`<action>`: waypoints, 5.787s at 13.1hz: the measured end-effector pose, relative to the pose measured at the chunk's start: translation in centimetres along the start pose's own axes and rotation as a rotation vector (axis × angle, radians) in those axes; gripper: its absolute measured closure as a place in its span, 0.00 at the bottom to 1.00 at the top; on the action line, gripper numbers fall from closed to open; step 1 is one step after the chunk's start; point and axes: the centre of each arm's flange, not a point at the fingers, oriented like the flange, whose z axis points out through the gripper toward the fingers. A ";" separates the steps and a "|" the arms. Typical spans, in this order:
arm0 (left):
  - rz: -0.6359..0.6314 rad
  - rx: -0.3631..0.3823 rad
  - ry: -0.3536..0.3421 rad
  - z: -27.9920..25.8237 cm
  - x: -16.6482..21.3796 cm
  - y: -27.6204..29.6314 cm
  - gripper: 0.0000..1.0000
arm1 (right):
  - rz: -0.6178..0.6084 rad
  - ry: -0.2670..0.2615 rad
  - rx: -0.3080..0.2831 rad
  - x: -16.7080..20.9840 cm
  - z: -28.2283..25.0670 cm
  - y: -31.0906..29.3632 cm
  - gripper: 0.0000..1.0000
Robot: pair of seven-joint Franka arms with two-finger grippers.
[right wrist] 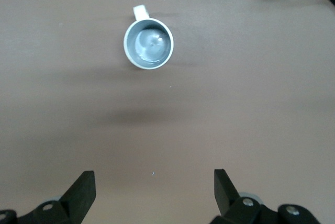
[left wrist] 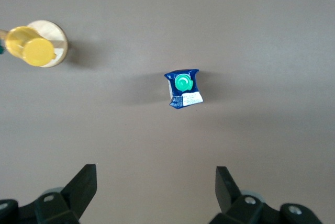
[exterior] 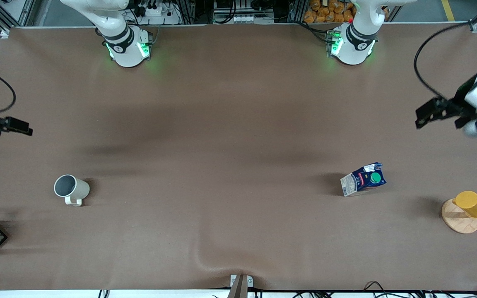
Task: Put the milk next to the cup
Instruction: 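Reach the right gripper to the white mug while the left gripper reaches the milk, then grasp the white mug with the right gripper while the left gripper grasps the milk, then carry the mug with the right gripper while the left gripper carries the milk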
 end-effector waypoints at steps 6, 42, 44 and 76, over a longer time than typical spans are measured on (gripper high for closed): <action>-0.030 -0.026 0.031 10.1 6.5 3.1 0.00 | 0.033 0.008 -0.001 4.8 9.8 2.3 0.00; -0.050 0.049 -0.170 21.2 6.6 5.6 0.64 | 0.217 -0.073 0.162 11.7 11.4 -7.0 0.96; -0.054 0.046 -0.173 20.1 6.0 7.1 0.64 | 0.291 -0.097 0.147 11.2 9.5 -12.7 0.96; -0.114 0.034 -0.235 11.0 -4.6 24.5 0.64 | 0.712 0.054 0.240 1.8 19.8 -61.1 0.93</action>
